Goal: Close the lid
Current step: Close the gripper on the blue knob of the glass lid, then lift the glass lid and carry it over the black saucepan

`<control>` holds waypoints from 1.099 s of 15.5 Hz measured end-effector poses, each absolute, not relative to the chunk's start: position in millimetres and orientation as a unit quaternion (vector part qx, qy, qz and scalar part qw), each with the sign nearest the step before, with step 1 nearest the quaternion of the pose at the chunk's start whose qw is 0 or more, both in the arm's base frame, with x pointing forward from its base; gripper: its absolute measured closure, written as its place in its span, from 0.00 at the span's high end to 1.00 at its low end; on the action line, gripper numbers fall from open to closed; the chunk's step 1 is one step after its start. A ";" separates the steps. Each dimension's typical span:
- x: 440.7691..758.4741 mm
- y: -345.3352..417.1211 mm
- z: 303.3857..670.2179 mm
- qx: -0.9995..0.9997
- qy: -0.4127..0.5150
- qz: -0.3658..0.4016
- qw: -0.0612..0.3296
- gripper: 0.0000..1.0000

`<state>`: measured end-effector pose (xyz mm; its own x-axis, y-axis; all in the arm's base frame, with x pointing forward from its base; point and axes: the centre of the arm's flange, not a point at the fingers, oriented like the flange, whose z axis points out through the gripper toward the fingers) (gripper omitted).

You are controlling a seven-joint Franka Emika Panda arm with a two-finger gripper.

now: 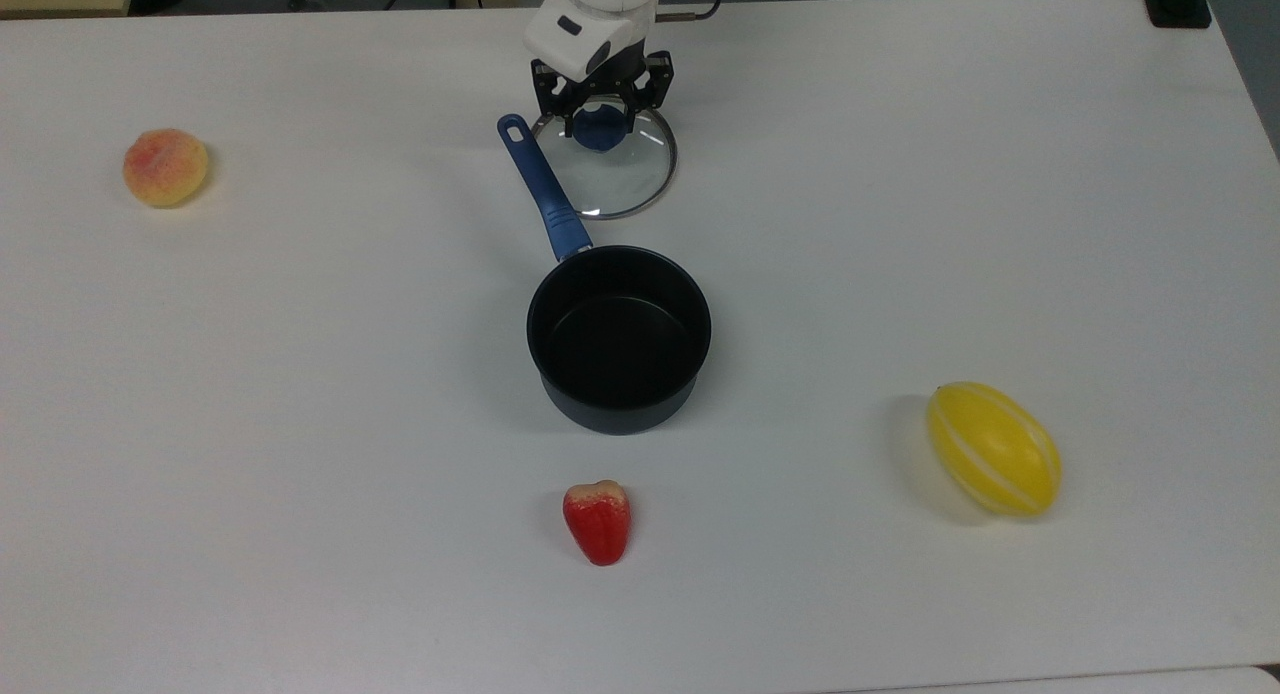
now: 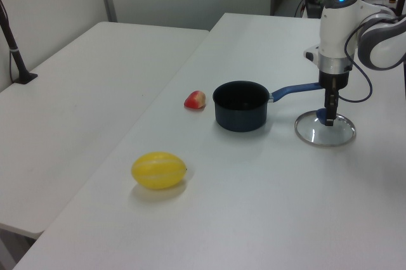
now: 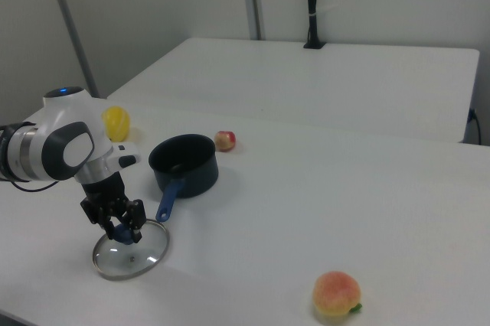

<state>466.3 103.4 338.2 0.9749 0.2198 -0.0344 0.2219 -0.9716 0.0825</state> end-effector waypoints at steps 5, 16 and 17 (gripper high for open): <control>466.4 103.4 338.3 0.993 0.108 -0.012 0.043 0.66; 460.8 147.9 382.7 0.987 0.140 -0.040 0.063 0.66; 463.9 151.1 392.8 0.987 0.141 -0.040 0.064 0.66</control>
<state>463.9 151.1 392.8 0.9571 0.2730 -0.0967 0.2832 -0.9522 0.1148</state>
